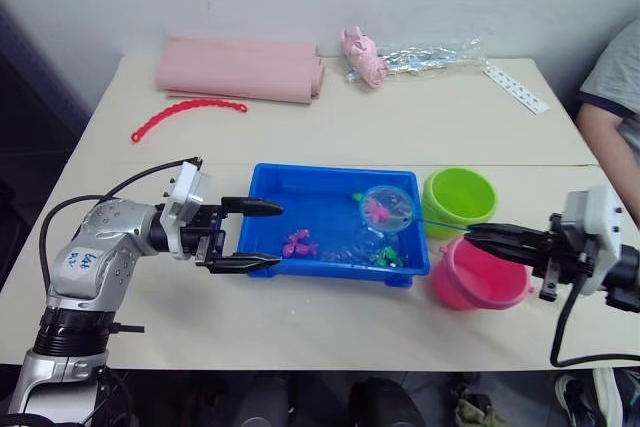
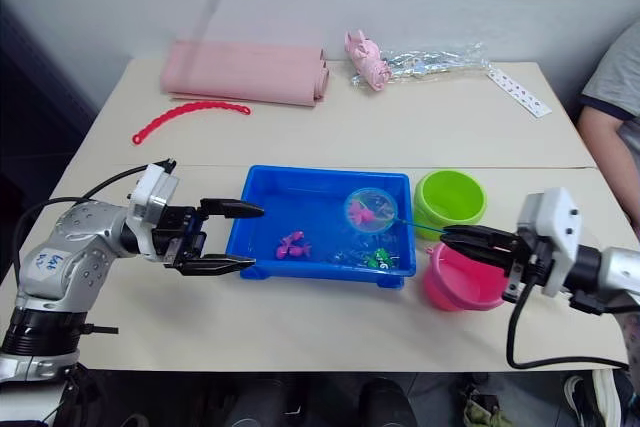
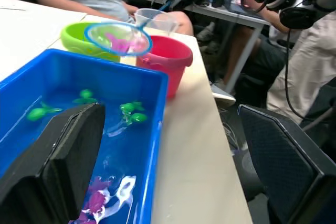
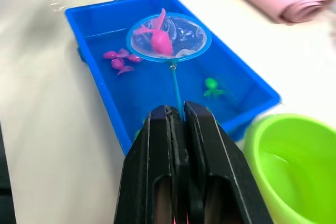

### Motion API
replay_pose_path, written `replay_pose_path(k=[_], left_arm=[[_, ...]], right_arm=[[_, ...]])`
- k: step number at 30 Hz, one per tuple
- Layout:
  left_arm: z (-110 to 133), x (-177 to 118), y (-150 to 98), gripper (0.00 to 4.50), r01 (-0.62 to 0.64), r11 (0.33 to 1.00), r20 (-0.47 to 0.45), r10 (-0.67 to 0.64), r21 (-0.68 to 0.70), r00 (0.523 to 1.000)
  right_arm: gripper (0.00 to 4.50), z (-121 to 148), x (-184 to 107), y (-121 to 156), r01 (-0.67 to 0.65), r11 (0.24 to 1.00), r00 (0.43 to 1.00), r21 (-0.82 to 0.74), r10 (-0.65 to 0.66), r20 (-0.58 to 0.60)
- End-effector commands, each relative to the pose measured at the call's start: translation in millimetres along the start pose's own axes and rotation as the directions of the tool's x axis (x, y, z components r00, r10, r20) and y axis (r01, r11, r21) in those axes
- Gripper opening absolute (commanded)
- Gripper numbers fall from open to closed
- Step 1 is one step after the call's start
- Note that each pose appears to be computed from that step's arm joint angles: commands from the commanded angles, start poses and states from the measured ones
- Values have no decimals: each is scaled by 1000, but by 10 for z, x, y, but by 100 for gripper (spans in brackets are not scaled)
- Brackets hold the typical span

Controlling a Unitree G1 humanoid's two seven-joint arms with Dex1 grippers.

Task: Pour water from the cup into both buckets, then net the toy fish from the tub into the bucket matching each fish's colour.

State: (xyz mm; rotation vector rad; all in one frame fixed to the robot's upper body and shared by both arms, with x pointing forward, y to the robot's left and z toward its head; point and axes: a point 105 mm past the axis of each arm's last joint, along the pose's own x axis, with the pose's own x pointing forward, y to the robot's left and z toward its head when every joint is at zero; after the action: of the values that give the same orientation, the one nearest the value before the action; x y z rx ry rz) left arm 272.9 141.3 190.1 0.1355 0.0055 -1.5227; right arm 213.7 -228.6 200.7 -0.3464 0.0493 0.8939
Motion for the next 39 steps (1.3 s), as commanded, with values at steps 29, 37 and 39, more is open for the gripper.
replay_pose_path(k=[29, 37, 39], left_arm=[[56, 608, -11, 444, 152, 988, 138, -155, 39, 978], [24, 663, -17, 444, 168, 985, 144, -172, 42, 975], [33, 684, -7, 444, 170, 984, 148, -175, 46, 973]], right_arm=[[0, -398, -951, 181, 260, 621, 828, -740, -538, -161], [0, -408, -907, 270, 129, 512, 846, -849, -504, -175], [0, -411, -918, 280, 98, 459, 839, -883, -515, -175]])
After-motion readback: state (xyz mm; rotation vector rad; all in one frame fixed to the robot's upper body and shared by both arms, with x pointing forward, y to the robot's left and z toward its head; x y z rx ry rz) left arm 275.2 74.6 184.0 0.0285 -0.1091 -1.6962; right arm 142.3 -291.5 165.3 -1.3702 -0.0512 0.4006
